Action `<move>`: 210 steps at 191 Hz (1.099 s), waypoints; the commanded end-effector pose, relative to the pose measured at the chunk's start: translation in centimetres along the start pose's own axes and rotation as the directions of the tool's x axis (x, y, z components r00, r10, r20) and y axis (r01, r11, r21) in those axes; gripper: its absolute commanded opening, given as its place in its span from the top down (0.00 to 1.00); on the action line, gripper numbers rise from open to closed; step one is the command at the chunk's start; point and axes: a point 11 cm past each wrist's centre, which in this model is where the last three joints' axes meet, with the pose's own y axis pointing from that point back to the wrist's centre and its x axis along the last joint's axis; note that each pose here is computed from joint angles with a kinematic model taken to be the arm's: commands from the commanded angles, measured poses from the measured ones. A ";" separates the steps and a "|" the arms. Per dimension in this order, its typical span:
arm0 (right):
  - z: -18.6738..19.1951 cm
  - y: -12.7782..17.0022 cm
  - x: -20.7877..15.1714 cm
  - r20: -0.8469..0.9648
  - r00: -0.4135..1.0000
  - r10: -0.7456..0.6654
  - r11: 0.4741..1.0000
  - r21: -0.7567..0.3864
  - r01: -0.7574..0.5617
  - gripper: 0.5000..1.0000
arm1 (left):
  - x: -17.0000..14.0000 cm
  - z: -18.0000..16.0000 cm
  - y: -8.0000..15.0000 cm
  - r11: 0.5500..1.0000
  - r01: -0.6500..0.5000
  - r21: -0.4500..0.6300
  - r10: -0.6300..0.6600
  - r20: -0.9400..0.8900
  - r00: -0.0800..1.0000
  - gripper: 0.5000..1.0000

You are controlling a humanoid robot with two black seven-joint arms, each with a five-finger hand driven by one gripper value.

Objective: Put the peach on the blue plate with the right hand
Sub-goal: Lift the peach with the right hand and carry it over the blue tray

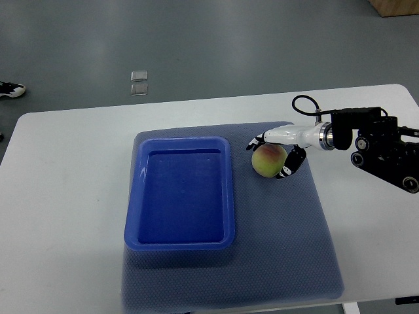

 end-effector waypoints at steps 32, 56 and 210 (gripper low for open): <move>0.1 0.0 0.1 -0.005 1.000 0.011 1.000 -0.001 -0.011 0.49 | 0.0 0.0 0.0 1.000 0.000 -0.001 0.000 -0.001 1.000 0.00; 0.0 0.1 0.5 -0.009 1.000 0.020 1.000 0.001 -0.020 0.70 | 0.0 0.0 0.0 1.000 0.000 0.000 0.000 0.000 1.000 0.00; -15.1 -3.9 5.8 -0.183 0.981 0.066 0.935 0.356 0.003 1.00 | 0.0 0.0 0.0 1.000 0.000 0.000 0.000 0.000 1.000 0.00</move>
